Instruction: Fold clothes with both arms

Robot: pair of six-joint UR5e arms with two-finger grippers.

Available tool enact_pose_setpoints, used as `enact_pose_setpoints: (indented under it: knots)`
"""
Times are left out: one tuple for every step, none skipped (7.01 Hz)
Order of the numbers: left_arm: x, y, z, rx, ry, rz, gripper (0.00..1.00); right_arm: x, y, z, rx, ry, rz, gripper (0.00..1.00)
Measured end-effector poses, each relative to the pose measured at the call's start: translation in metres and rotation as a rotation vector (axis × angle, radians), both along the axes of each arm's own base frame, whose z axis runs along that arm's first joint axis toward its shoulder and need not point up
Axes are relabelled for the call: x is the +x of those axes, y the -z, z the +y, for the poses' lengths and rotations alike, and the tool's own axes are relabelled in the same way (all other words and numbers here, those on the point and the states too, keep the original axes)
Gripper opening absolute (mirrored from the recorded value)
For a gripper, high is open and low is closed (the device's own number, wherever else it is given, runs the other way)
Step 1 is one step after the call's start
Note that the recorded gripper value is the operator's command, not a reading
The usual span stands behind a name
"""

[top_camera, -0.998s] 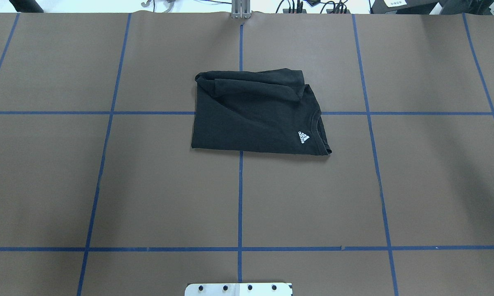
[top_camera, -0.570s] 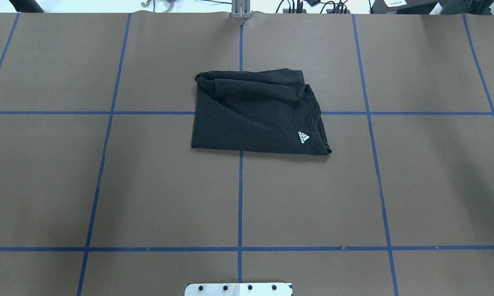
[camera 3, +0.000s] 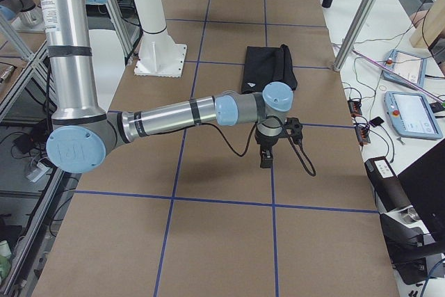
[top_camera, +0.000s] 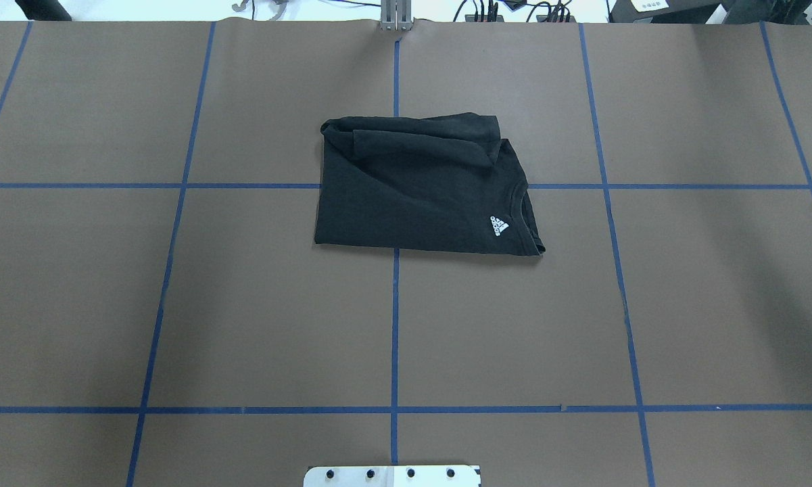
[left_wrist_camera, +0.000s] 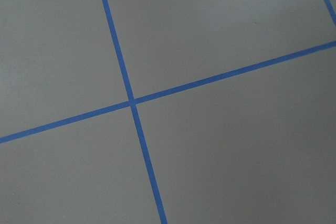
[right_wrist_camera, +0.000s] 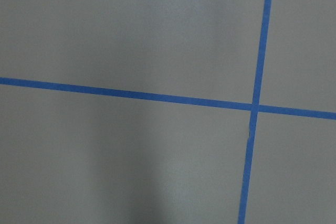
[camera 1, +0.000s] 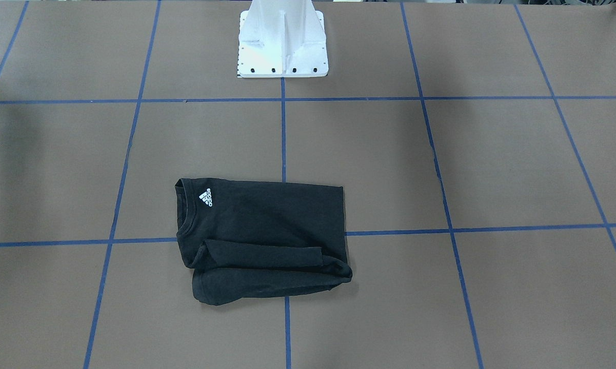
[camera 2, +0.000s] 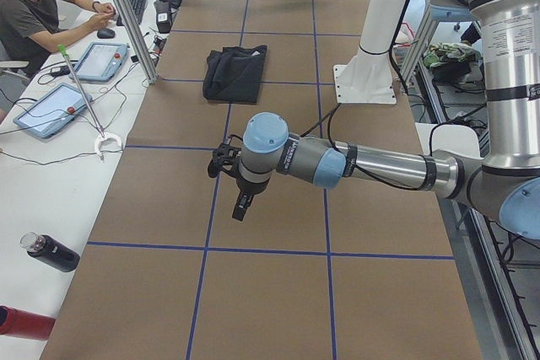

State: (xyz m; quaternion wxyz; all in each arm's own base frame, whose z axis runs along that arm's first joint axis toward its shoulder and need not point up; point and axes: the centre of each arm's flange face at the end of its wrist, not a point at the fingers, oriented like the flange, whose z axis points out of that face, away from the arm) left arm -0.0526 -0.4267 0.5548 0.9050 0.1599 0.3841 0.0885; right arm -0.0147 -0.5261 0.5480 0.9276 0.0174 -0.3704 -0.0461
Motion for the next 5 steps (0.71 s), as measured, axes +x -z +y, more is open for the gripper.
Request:
enact_pose_setpoints:
  knots:
    - [-0.0003, -0.0016, -0.0007, 0.0, 0.001, 0.0, 1.0, -0.0006, 0.0005, 0.0003, -0.003, 0.001, -0.01, 1.0]
    - [-0.0003, -0.0033, -0.0012, -0.001, 0.001, 0.0, 1.0, -0.0017, 0.0003, 0.0015, -0.008, 0.003, -0.027, 1.0]
    - [-0.0005, -0.0026, -0.001, 0.001, 0.001, 0.0, 1.0, -0.0019, 0.0005, 0.0031, -0.011, 0.003, -0.038, 1.0]
    - [-0.0006, -0.0016, -0.0009, 0.003, 0.002, 0.0, 1.0, -0.0018, -0.0003, 0.0043, -0.014, 0.003, -0.042, 1.0]
    - [-0.0009, -0.0009, -0.0007, 0.004, 0.003, 0.001, 1.0, -0.0016, -0.0002, 0.0048, -0.013, 0.003, -0.043, 1.0]
